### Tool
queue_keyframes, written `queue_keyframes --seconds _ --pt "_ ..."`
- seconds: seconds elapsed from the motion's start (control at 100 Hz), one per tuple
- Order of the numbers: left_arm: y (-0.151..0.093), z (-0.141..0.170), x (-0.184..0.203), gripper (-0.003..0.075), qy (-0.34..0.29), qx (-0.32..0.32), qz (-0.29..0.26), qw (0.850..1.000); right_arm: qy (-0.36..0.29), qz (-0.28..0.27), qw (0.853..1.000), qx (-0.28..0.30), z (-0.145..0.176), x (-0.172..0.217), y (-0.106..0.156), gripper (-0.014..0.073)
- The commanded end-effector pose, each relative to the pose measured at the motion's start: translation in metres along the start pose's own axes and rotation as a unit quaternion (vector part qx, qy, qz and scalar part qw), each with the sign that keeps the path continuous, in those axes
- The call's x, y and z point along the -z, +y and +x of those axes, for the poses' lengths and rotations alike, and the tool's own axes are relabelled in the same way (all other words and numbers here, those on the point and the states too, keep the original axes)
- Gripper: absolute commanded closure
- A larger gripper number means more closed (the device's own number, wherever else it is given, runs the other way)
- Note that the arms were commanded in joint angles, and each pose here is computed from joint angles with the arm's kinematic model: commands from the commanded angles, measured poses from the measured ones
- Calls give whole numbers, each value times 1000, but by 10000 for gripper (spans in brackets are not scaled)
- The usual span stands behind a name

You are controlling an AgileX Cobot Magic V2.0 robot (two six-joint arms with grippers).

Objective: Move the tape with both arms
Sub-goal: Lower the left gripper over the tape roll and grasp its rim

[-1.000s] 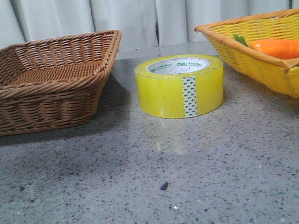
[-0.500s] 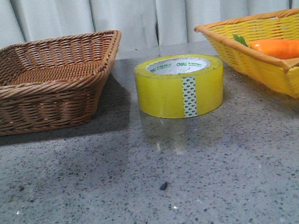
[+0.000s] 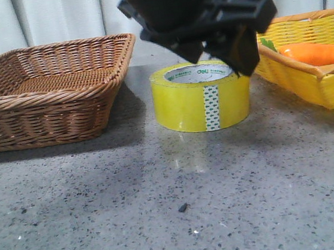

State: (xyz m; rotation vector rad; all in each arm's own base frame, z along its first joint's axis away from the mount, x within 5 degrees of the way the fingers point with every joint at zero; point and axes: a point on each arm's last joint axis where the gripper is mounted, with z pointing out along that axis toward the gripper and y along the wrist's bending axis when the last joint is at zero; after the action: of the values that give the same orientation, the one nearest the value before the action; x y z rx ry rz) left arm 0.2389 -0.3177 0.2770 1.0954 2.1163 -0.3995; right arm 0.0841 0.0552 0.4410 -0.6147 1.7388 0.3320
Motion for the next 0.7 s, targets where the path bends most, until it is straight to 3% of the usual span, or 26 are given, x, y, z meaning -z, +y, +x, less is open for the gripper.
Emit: queue_keyframes --seconds 0.0,0.27,0.69 --pt "-3 -18 11 228 -42 -2 2 999 -45 5 999 3 -12 5 -1 669" --pt "-2 -11 -6 255 -23 -11 -2 1000 -43 5 999 3 -12 5 -1 669" --pt "-2 -12 -9 650 -31 -11 -1 999 -42 5 999 3 -11 5 -1 669"
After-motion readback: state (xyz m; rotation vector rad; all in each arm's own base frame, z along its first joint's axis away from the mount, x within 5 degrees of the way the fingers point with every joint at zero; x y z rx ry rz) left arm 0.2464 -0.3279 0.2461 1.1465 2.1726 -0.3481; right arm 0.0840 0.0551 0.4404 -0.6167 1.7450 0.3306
